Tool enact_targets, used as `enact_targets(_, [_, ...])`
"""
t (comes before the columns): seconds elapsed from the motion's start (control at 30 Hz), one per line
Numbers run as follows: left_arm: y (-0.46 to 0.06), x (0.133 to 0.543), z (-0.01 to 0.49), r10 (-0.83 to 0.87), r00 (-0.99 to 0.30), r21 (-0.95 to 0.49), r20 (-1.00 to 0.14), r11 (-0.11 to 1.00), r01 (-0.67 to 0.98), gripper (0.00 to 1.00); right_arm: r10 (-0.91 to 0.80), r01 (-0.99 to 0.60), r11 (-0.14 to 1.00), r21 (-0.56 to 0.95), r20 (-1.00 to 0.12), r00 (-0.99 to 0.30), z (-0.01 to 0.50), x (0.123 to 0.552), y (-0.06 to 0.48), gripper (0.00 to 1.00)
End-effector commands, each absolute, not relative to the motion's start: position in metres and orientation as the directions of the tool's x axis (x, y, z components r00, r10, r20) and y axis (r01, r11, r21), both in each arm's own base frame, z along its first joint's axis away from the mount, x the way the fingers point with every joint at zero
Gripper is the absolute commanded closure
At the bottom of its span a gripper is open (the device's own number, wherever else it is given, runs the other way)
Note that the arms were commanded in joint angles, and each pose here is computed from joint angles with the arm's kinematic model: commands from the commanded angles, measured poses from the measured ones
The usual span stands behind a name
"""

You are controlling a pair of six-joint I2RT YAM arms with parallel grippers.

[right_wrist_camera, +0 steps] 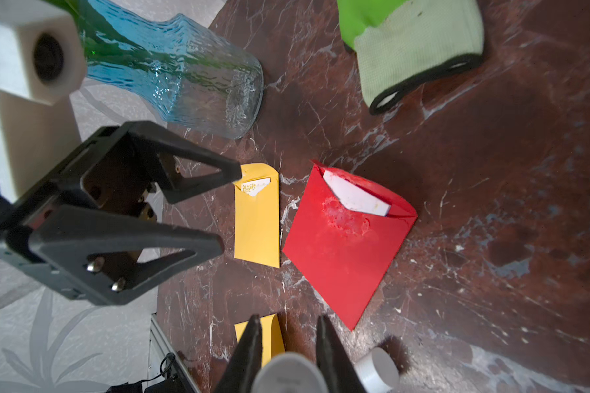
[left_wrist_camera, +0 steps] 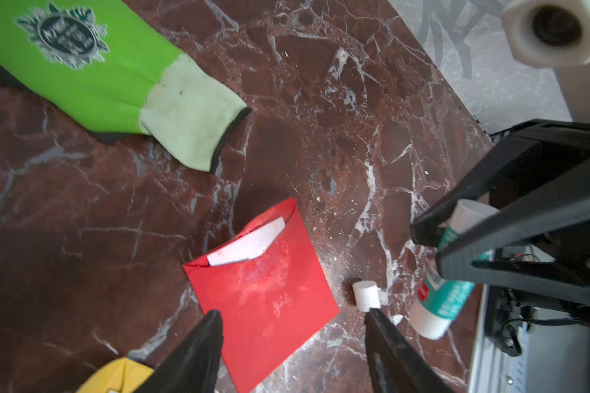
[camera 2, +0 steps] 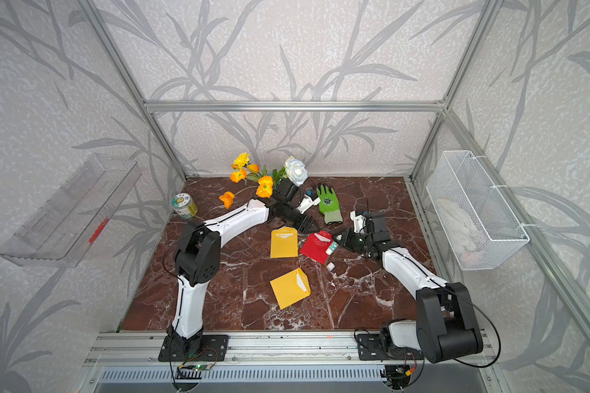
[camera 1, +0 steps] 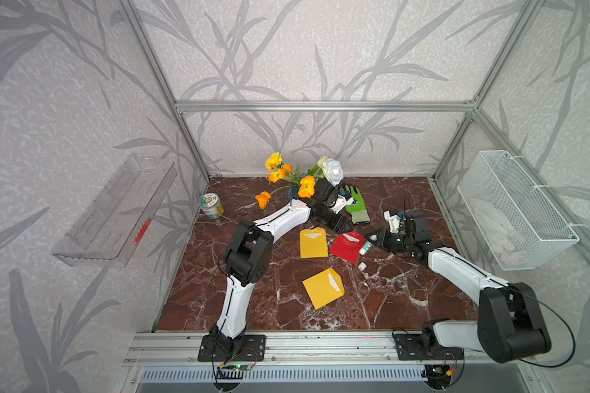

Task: Seal the envelope with a glue stick
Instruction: Adjust the envelope at the center of the board.

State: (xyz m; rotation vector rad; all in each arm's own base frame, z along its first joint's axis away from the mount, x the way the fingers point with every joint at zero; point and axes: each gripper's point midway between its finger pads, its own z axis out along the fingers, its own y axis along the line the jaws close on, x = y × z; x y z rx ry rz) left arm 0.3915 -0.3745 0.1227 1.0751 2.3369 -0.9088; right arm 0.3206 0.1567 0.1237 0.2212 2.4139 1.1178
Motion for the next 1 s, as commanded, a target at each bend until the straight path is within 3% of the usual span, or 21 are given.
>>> enact_targets(0.0, [-0.372,0.398,0.107,0.626,-0.505,-0.283,-0.594,0.425,0.860,0.34,0.292,-0.089,0.615,0.783,-0.331,-0.897,0.131,0.303,0.162,1.00])
enact_targets(0.2, [-0.378,0.413,0.091,0.687,-0.415,-0.210,-0.596,0.365,0.907,0.39,0.280,-0.083,0.581,0.810,-0.294,-0.914,0.128,0.287,0.166,1.00])
enact_targets(0.43, [-0.387,0.408,0.073,0.711,-0.370,-0.235,-0.599,0.286,0.929,0.45,0.288,-0.074,0.565,0.822,-0.280,-0.916,0.124,0.276,0.163,1.00])
enact_targets(0.77, [-0.397,0.409,0.043,0.742,-0.367,-0.215,-0.562,0.297,0.930,0.53,0.298,-0.066,0.550,0.833,-0.269,-0.916,0.119,0.271,0.158,1.00])
enact_targets(0.97, [-0.395,0.407,0.037,0.746,-0.384,-0.226,-0.545,0.310,0.923,0.64,0.315,-0.024,0.542,0.840,-0.229,-0.921,0.111,0.270,0.158,1.00])
